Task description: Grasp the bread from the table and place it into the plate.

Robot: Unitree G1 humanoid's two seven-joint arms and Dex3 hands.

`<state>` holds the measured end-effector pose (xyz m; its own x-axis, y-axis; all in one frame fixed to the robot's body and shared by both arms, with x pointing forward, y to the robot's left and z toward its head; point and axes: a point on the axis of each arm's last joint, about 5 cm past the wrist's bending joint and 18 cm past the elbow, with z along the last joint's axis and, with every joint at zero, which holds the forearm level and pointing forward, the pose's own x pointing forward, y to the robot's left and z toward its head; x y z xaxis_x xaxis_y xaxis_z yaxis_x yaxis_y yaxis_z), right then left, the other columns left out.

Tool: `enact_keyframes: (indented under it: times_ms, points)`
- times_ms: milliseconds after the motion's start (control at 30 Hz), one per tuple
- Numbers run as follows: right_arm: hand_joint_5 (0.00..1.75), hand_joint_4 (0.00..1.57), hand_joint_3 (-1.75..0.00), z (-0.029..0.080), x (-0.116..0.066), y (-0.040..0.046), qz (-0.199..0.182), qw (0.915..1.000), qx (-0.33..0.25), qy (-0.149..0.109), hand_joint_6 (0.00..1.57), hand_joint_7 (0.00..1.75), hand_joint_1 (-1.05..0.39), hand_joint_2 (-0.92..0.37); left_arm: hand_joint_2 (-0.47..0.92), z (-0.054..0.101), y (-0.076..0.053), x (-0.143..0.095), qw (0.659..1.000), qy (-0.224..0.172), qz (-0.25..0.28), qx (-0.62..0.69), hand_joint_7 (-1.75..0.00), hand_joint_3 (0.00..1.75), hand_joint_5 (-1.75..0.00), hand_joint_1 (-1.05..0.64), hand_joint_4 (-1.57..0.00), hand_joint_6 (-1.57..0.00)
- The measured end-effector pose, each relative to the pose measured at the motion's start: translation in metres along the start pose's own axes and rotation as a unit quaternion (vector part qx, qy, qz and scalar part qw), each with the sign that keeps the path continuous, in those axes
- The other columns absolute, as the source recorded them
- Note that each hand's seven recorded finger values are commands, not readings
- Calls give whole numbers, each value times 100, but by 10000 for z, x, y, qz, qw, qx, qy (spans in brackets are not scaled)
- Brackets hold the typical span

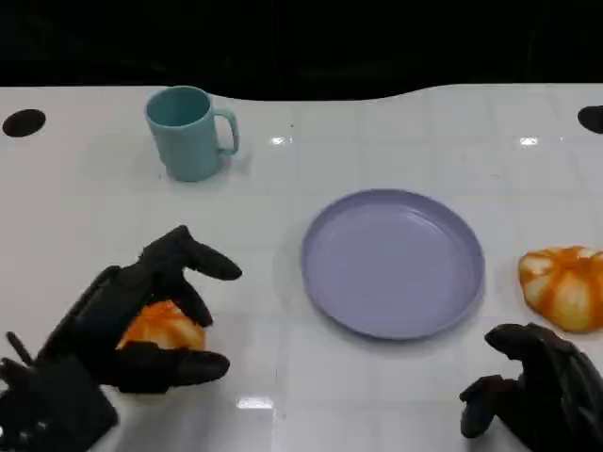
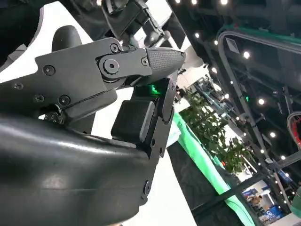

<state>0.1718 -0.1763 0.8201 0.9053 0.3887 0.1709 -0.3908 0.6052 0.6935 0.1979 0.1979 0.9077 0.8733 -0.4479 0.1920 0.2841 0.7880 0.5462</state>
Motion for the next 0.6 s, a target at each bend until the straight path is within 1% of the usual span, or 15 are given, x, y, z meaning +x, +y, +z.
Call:
enact_keyframes:
  times_ms: [67,100,133,233,300,333,433,500,533,600]
  points:
    - [58,157,-29,-2,-5,0,-8,10000,4,8,157,19,-56,-92,92,79,43,-12,9981,55,-36,606,-95,19,-170,-105,0,0]
    - [57,157,-29,-3,-4,1,0,10000,5,11,157,18,-57,-92,92,112,58,-20,9960,113,-65,884,-84,20,-167,-105,0,0]
    - [57,157,-29,-4,-4,0,6,10000,7,12,157,18,-57,-92,92,144,68,-32,9927,198,-103,1186,-70,19,-160,-105,0,0]
    - [57,157,-29,-6,-7,-2,11,10000,11,17,157,18,-56,-92,92,228,87,-49,9777,413,-250,2043,-39,18,-150,-105,0,0]
    - [57,157,-29,-6,-6,-1,13,10000,10,17,157,18,-56,-92,92,267,80,-46,9675,532,-369,2446,-30,15,-148,-105,0,0]
    - [57,157,-28,-5,-7,-2,12,10000,8,17,157,18,-57,-92,90,279,69,-40,9618,606,-407,2637,-26,13,-147,-105,0,0]
    - [57,157,-27,-3,-6,-2,15,10000,5,17,157,17,-57,-92,86,297,37,-18,9398,879,-641,3240,-24,9,-146,-105,0,0]
    - [57,157,-27,-1,-7,0,11,10000,3,15,157,18,-57,-92,84,292,23,-8,9291,1102,-782,3442,-28,7,-146,-105,0,0]
    - [58,157,-27,1,-10,1,7,10000,2,16,157,18,-57,-92,83,294,16,3,9233,1198,-864,3545,-35,5,-146,-105,0,0]
    - [58,157,-28,4,-13,5,8,10000,-8,17,157,18,-57,-92,82,297,9,35,9127,1348,-980,3731,-39,4,-146,-105,0,0]
